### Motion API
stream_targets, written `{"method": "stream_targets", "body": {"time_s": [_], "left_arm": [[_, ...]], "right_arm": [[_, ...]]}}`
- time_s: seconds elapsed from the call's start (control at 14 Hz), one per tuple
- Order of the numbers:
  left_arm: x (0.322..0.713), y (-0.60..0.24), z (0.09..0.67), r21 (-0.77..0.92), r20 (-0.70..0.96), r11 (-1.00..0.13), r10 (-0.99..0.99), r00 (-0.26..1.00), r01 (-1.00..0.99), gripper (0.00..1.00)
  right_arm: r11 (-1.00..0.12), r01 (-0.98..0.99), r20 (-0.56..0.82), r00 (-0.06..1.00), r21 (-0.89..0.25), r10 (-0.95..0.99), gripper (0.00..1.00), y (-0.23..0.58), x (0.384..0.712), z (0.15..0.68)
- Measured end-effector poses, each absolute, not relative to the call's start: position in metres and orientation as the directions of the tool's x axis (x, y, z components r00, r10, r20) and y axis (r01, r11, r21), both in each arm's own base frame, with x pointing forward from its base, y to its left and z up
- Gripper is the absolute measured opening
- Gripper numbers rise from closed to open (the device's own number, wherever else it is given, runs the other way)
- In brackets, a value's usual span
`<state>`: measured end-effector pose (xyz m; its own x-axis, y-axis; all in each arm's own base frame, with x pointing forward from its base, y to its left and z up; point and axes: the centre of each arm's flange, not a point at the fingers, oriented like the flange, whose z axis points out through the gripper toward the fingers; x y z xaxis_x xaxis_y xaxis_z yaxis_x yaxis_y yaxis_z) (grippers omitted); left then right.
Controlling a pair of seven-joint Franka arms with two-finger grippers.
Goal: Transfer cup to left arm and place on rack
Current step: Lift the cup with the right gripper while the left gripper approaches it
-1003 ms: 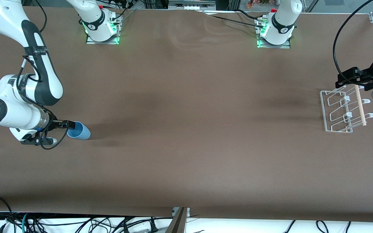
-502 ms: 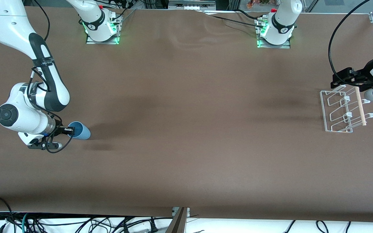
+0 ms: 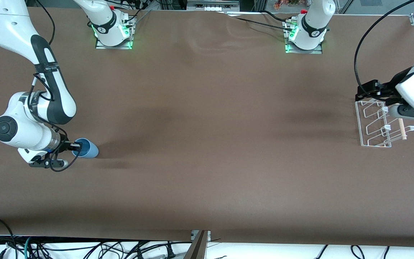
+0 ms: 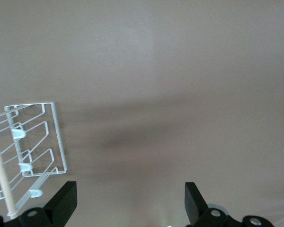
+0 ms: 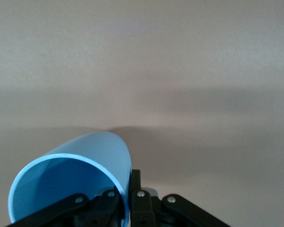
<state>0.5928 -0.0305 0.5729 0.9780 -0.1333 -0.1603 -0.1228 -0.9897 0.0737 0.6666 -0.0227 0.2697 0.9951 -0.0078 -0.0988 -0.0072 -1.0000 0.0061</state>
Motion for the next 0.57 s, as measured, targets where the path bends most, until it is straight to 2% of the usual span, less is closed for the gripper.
{"method": "stream_targets", "body": {"time_s": [0.29,0.57], "left_arm": [[0.590,-0.074,0.574,0.136,-0.152,-0.971,-0.217,0.964,-0.197,1.00],[0.592,-0.089,0.578,0.269,-0.085,-0.921,-0.313,0.946,-0.281,1.00]], "right_arm": [[-0.988,-0.032,-0.189,0.982,-0.149,-0.003,0.05,0.024,0.668,0.319],[-0.927,-0.095,-0.228,0.974,-0.363,-0.010,0.05,0.092,0.663,0.353]]}}
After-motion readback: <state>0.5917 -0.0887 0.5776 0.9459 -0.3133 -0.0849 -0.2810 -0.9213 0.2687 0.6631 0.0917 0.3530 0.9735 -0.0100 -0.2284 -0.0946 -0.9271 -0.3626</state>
